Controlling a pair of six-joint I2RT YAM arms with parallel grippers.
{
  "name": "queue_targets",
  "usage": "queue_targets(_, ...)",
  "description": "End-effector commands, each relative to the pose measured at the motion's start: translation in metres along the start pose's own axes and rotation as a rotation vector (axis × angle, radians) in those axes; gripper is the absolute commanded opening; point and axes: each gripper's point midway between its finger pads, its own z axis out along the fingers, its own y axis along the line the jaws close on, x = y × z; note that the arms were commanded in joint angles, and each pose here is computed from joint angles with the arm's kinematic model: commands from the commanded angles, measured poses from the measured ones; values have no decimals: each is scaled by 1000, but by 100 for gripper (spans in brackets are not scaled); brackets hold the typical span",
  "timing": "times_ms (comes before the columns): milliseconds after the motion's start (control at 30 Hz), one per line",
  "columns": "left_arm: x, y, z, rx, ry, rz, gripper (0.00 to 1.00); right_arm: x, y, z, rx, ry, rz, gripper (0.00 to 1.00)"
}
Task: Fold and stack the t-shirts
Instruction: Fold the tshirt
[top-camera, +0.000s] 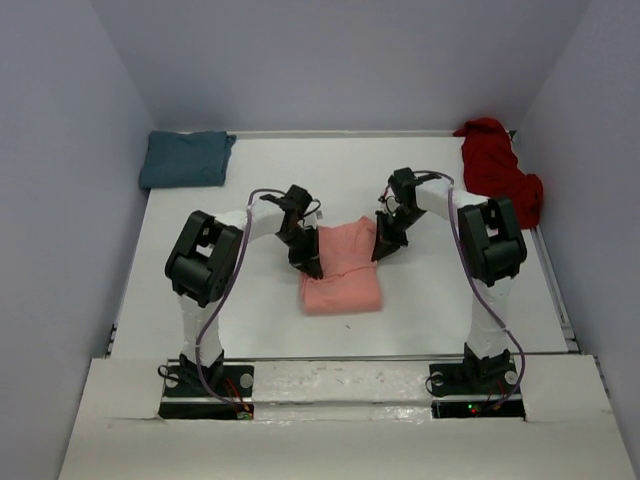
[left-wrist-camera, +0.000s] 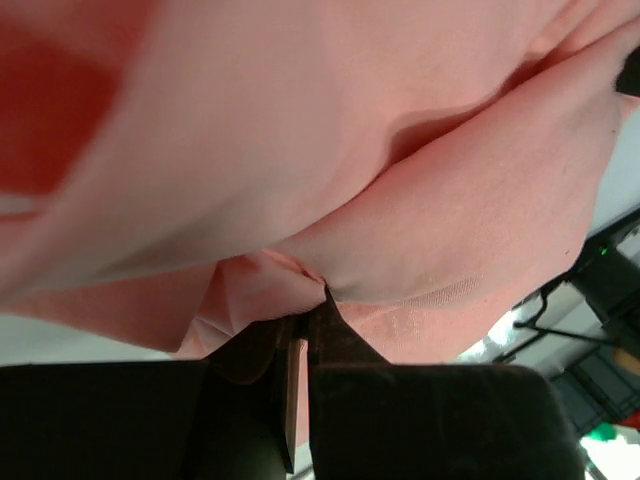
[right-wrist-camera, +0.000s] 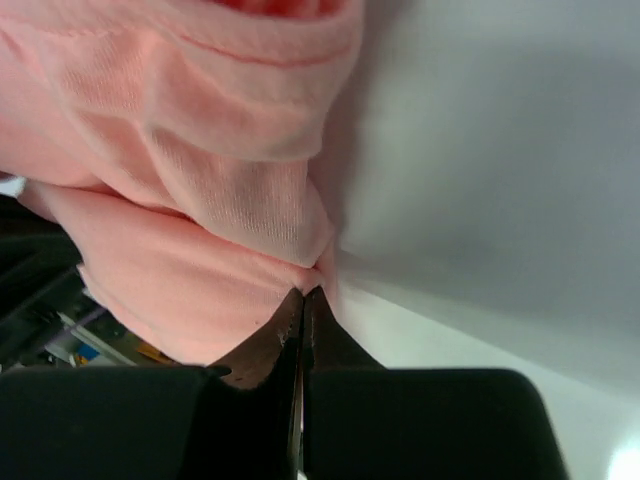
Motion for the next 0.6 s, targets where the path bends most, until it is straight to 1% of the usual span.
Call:
queue_targets(0, 85, 71, -4, -247, 217, -75, 0, 64, -23, -19, 106, 111, 4, 0)
queue_targets(67, 98, 76, -10, -261, 229, -79, 1, 80, -20, -26, 108, 126, 4, 0)
queue_targets(133, 99, 72, -19, -253, 207, -69, 0, 93, -16, -39, 97, 120, 8, 0)
queue_targets(333, 72, 39, -40, -165, 111, -7, 0, 103, 1, -57, 33, 100, 2, 0)
queue_targets(533, 56, 21, -56, -147, 71, 17, 0, 99, 16, -70, -21, 73, -26, 0)
queue_targets(567, 48, 14, -61, -134, 49, 27, 0, 98, 17, -71, -21, 70, -32, 0)
